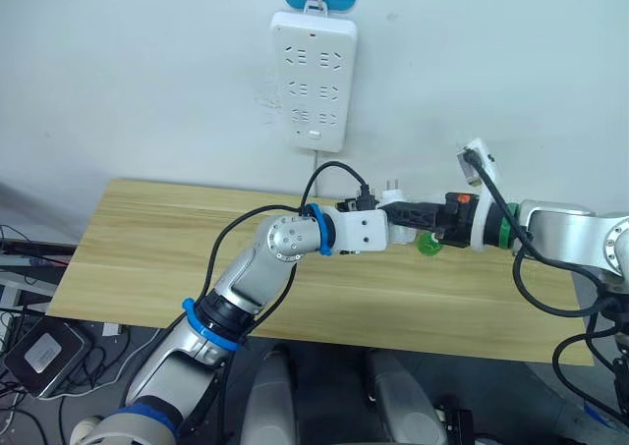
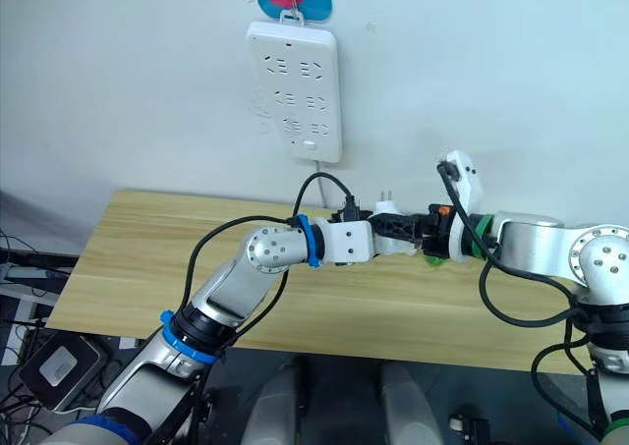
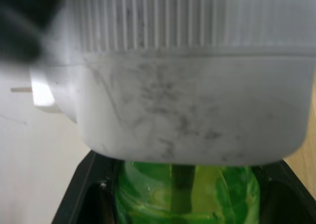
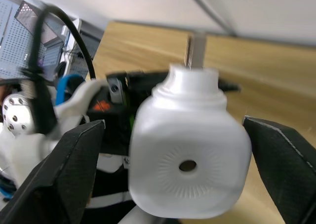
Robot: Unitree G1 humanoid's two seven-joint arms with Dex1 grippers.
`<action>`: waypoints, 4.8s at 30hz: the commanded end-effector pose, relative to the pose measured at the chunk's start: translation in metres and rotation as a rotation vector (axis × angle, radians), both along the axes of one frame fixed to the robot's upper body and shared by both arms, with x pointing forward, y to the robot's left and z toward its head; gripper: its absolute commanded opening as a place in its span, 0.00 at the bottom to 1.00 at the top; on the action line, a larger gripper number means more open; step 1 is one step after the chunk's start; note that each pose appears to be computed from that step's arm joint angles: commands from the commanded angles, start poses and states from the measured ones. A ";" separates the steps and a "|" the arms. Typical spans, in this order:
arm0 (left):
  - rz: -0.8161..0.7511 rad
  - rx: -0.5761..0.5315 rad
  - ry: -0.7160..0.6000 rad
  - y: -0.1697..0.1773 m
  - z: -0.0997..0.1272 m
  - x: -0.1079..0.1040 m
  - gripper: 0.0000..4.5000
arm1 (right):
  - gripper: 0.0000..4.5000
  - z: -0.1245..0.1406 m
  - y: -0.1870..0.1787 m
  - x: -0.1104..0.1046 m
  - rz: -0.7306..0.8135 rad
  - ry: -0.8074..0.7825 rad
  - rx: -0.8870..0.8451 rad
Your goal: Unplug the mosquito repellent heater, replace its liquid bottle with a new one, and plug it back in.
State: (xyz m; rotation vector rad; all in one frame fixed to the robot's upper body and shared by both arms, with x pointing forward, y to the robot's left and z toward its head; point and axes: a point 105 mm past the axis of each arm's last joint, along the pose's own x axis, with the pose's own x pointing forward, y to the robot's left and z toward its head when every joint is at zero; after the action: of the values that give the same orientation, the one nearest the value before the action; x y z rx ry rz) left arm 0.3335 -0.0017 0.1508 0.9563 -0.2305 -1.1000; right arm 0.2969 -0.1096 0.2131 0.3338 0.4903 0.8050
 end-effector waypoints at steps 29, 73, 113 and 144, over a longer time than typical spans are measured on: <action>0.013 -0.853 0.427 -0.004 0.044 0.011 0.50 | 1.00 0.026 0.039 0.012 -0.251 -0.497 0.019; 0.240 -0.726 0.165 0.158 0.109 0.015 1.00 | 0.68 0.021 0.022 0.015 -0.207 -0.556 0.074; -0.104 -0.705 0.463 0.119 0.115 0.058 0.67 | 0.68 0.030 0.027 0.002 -0.195 -0.598 0.074; -0.107 -0.678 0.572 0.119 0.106 0.044 0.29 | 0.68 0.055 0.061 0.012 -0.150 -0.645 0.005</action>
State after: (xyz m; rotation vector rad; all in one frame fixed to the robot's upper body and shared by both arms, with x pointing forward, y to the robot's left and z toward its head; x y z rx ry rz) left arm 0.3839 0.1189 0.2521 0.0016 -0.1422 -1.1976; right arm 0.3110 -0.0487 0.2560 0.1063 -0.0871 0.7201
